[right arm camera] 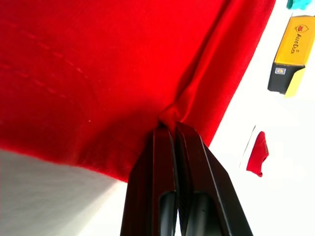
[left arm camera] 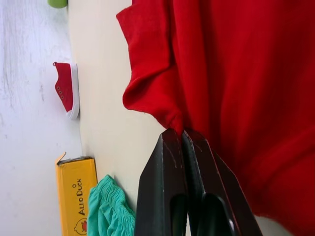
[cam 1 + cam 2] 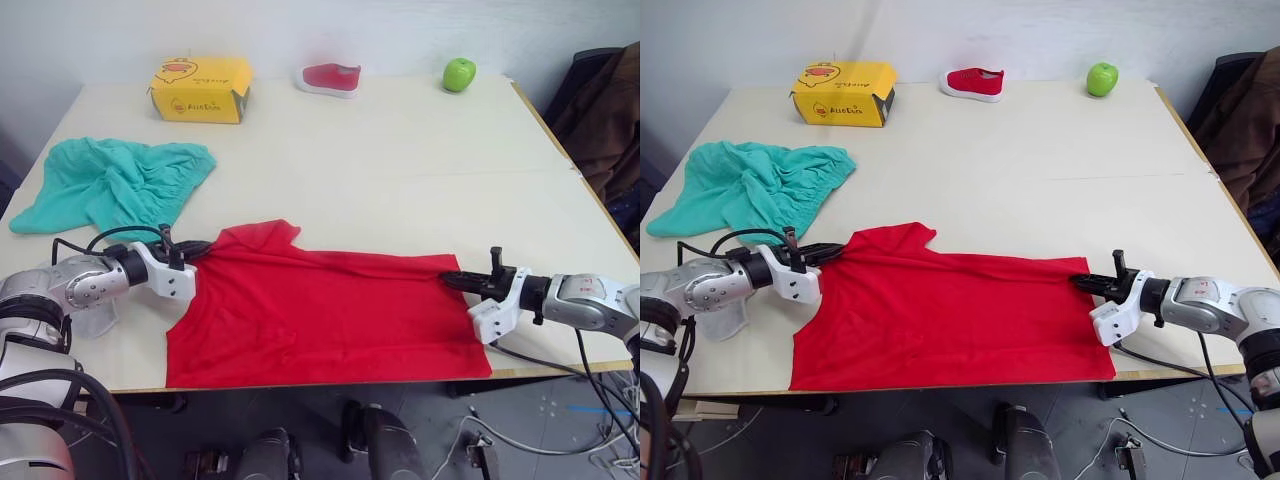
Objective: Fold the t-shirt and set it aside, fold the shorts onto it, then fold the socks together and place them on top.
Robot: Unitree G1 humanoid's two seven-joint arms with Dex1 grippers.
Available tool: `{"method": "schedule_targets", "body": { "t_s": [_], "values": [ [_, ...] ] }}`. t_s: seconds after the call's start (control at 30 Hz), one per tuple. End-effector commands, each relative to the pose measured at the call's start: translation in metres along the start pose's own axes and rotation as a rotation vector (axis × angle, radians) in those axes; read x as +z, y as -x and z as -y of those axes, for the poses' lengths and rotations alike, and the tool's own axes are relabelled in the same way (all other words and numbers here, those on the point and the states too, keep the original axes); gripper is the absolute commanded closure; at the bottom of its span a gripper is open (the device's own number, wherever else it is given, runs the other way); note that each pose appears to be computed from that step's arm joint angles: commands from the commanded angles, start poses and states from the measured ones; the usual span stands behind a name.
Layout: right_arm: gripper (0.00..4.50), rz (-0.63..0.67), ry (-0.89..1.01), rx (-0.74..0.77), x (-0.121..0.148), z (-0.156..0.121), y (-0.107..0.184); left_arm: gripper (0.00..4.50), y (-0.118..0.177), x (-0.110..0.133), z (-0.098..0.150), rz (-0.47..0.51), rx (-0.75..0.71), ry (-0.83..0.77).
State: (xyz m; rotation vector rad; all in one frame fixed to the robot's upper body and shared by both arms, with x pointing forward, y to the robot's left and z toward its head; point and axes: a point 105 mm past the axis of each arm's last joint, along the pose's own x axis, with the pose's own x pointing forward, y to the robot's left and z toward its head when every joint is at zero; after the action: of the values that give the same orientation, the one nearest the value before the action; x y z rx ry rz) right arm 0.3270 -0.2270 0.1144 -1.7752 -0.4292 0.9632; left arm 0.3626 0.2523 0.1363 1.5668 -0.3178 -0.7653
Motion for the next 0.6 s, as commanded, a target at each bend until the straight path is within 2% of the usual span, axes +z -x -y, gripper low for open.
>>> {"method": "schedule_targets", "body": {
  "t_s": [0.03, 0.2, 0.23, 0.27, 0.37, 0.47, 0.6],
  "values": [
    [4.50, -0.002, -0.004, 0.039, -0.001, -0.009, 0.004, 4.49, 0.005, 0.000, -0.002, 0.007, 0.005, 0.016],
    [4.50, -0.014, -0.035, 0.027, -0.003, -0.009, 0.004, 4.49, 0.009, -0.001, 0.002, 0.003, -0.012, 0.079],
    [4.50, -0.015, -0.045, 0.019, -0.003, -0.007, 0.004, 4.05, 0.010, 0.000, 0.003, 0.007, -0.019, 0.088],
    [4.50, -0.013, -0.050, 0.010, -0.002, -0.005, 0.005, 3.86, 0.012, 0.000, 0.003, 0.008, -0.025, 0.099],
    [3.87, 0.012, -0.119, -0.066, 0.002, 0.017, 0.013, 2.99, 0.022, -0.001, -0.007, 0.018, 0.007, 0.167],
    [2.85, 0.050, -0.221, -0.113, 0.011, 0.043, 0.025, 2.05, 0.035, -0.005, -0.022, 0.014, 0.041, 0.265],
    [1.44, 0.092, -0.443, -0.104, 0.021, 0.062, 0.036, 0.79, 0.050, -0.006, -0.039, 0.035, 0.032, 0.422]
  ]
}}
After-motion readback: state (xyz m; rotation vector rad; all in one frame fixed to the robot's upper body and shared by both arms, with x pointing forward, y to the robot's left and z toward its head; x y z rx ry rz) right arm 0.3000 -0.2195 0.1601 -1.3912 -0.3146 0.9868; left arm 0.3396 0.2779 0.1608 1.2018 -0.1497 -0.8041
